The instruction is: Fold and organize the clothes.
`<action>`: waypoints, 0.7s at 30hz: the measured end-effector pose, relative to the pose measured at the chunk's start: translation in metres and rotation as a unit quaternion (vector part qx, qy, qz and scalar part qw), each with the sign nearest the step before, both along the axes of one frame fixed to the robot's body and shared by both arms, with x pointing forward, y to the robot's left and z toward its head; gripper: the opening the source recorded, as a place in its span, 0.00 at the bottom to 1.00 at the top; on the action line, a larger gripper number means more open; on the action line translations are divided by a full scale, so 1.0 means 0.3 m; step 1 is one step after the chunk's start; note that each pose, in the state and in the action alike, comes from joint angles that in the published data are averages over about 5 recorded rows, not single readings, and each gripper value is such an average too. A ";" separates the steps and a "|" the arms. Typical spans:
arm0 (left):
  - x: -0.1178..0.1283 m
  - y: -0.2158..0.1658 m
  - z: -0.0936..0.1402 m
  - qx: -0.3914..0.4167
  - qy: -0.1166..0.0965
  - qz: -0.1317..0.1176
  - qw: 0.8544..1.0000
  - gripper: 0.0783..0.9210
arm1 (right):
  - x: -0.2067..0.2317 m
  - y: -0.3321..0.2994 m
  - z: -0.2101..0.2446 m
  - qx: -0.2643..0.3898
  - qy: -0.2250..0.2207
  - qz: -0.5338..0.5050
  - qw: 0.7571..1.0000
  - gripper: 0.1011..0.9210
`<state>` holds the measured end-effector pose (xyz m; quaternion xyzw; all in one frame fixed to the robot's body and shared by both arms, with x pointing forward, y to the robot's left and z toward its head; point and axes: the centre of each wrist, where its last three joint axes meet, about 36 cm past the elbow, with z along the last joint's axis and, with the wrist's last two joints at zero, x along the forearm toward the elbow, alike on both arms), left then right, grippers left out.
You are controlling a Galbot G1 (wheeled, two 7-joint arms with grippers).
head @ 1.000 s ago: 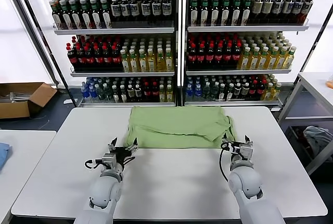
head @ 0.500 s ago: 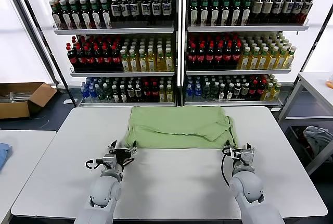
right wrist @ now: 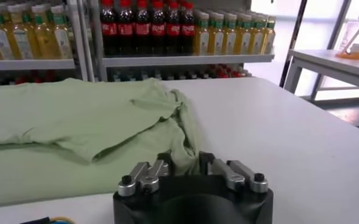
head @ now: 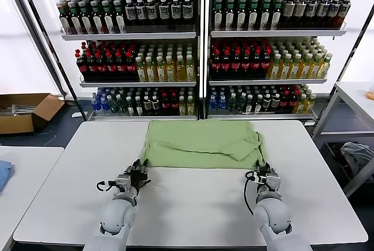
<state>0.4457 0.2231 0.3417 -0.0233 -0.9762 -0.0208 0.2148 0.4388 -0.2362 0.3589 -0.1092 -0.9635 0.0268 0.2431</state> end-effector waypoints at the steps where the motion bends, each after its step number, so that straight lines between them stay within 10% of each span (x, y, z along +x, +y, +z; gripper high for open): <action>1: -0.004 -0.001 0.000 0.000 0.000 -0.002 1.000 0.22 | -0.004 0.002 0.000 -0.001 0.001 0.000 1.000 0.09; 7: -0.032 -0.007 0.007 0.005 0.000 -0.011 1.000 0.02 | -0.031 0.016 0.013 -0.002 0.000 0.001 1.000 0.05; 21: -0.144 -0.007 0.105 0.007 -0.018 -0.025 1.000 0.00 | -0.158 0.074 0.119 0.004 -0.024 0.012 1.000 0.05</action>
